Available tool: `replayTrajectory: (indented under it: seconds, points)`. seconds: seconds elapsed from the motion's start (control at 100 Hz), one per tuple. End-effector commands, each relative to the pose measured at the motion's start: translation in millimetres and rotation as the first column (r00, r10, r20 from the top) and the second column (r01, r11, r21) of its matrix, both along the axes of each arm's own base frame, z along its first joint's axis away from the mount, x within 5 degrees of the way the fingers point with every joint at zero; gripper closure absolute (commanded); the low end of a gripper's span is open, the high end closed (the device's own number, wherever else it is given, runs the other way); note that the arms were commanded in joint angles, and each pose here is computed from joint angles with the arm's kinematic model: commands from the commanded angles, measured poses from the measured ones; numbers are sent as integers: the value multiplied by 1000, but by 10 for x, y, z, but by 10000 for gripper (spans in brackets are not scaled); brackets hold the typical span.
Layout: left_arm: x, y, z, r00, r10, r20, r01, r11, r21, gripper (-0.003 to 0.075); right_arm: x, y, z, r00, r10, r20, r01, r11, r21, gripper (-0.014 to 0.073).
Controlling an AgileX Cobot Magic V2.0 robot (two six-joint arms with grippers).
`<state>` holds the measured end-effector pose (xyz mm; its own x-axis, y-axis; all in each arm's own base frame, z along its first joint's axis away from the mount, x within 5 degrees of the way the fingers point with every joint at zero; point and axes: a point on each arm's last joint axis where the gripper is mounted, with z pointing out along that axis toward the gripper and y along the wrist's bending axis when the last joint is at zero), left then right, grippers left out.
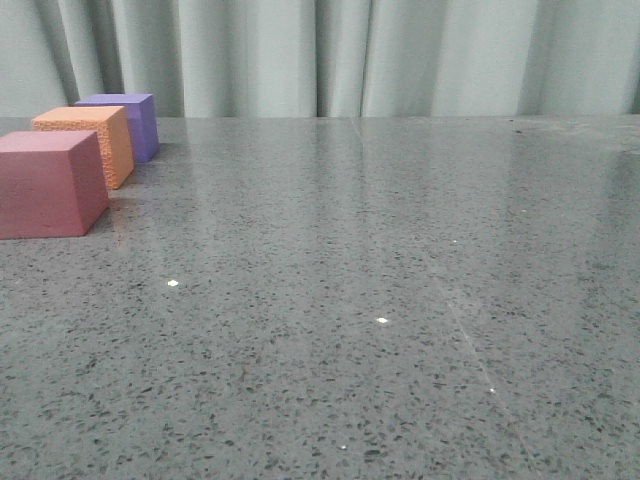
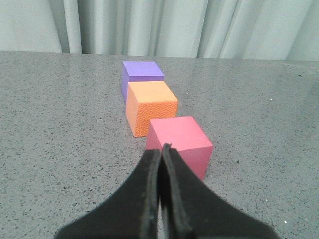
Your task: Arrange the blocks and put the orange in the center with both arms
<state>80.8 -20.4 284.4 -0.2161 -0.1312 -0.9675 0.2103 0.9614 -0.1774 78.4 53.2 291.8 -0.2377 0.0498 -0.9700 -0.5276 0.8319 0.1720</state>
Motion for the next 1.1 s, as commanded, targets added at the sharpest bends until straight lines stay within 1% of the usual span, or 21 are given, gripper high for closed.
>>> replayTrajectory:
  seconds: [0.0,0.46,0.57,0.68,0.7,0.78,0.84,0.92,0.96,1.09]
  points:
    - [2,-14,170,994,-13,107,16,999,-31,739,4,4,163,995,2,104,-6,999,41,715]
    - [2,-14,169,994,-13,107,16,999,-32,739,4,4,163,995,2,104,-6,999,41,715]
    - [3,-15,193,991,-13,132,18,999,-39,739,4,4,163,995,2,104,-6,999,41,715]
    - [-7,5,200,992,20,123,-7,994,-105,739,4,4,163,995,2,104,-6,999,41,715]
    - [-14,16,203,991,29,131,-16,995,-96,739,4,4,163,995,2,104,-6,999,41,715]
    - [-30,61,209,983,55,178,-63,997,41,739,4,4,163,995,2,104,-6,999,41,715]
    - [-48,93,212,977,89,192,-101,993,54,739,4,4,163,995,2,104,-6,999,41,715]
    - [-80,127,201,969,117,216,-142,984,105,739,4,4,163,995,2,104,-6,999,41,715]
    - [-94,144,175,966,137,221,-164,981,108,739,4,4,163,995,2,104,-6,999,41,715]
    - [-123,173,-27,962,175,208,-201,974,109,739,4,4,163,995,2,104,-6,999,41,715]
